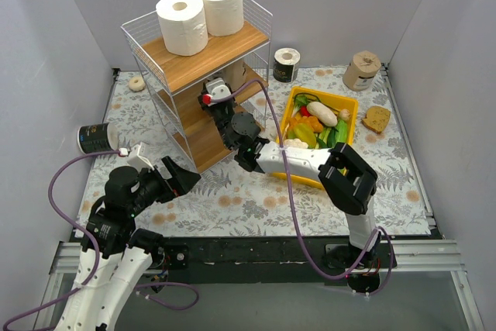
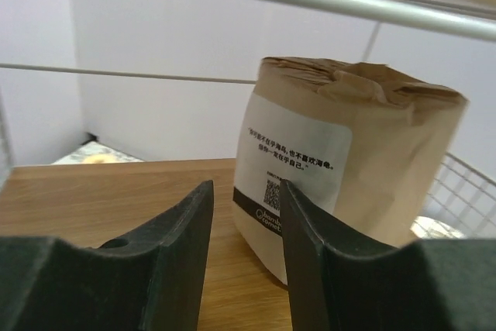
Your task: Place and organize the paper towels onto the shelf
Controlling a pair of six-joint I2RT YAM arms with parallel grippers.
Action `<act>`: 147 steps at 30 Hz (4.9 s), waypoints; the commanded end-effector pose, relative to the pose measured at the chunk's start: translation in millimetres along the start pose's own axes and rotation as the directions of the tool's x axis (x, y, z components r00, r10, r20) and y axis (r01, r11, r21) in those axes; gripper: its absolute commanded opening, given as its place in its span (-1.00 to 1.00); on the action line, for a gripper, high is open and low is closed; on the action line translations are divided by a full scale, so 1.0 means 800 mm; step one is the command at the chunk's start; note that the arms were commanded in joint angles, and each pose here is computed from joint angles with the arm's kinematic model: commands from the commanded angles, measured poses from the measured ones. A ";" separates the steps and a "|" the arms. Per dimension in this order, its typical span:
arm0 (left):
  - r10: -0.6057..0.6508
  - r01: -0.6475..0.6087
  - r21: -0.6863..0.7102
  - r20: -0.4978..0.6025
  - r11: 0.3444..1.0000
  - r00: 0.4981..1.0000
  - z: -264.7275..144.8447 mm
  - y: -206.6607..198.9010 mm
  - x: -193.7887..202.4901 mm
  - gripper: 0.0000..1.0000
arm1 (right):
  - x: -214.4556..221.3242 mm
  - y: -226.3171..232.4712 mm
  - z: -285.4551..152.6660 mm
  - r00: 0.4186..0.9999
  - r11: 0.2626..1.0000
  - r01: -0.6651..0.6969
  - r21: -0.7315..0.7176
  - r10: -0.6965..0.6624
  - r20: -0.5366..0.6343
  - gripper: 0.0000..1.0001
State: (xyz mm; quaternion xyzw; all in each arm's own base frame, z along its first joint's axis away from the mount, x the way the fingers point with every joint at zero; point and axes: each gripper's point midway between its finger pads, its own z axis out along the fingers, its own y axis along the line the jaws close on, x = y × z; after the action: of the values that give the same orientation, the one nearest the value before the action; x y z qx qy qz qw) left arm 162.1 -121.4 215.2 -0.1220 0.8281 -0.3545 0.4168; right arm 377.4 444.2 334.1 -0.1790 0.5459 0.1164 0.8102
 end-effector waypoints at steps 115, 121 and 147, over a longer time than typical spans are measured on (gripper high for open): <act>-0.050 0.043 -0.080 -0.086 0.996 0.995 0.025 0.021 0.008 0.96 | 0.132 -0.648 0.031 0.908 0.972 0.104 0.213 -0.005 -0.419 -0.47; -0.022 0.021 -0.015 -0.056 1.000 0.998 0.013 -0.001 -0.002 0.96 | 0.049 -0.594 -0.028 0.933 0.976 -0.015 0.217 0.091 -0.348 -0.49; 0.018 0.076 0.598 -0.150 0.798 0.989 -0.071 -0.209 -0.052 0.92 | -0.219 -0.229 -0.361 0.845 0.701 -0.459 -0.546 0.535 -0.023 -0.44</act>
State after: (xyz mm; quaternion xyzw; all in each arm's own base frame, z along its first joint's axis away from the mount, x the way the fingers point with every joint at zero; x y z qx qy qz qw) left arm 132.4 -183.0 345.5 -0.0077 0.7262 -0.5762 0.3750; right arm 179.8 151.7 404.8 -0.1930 0.5200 0.4598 0.6935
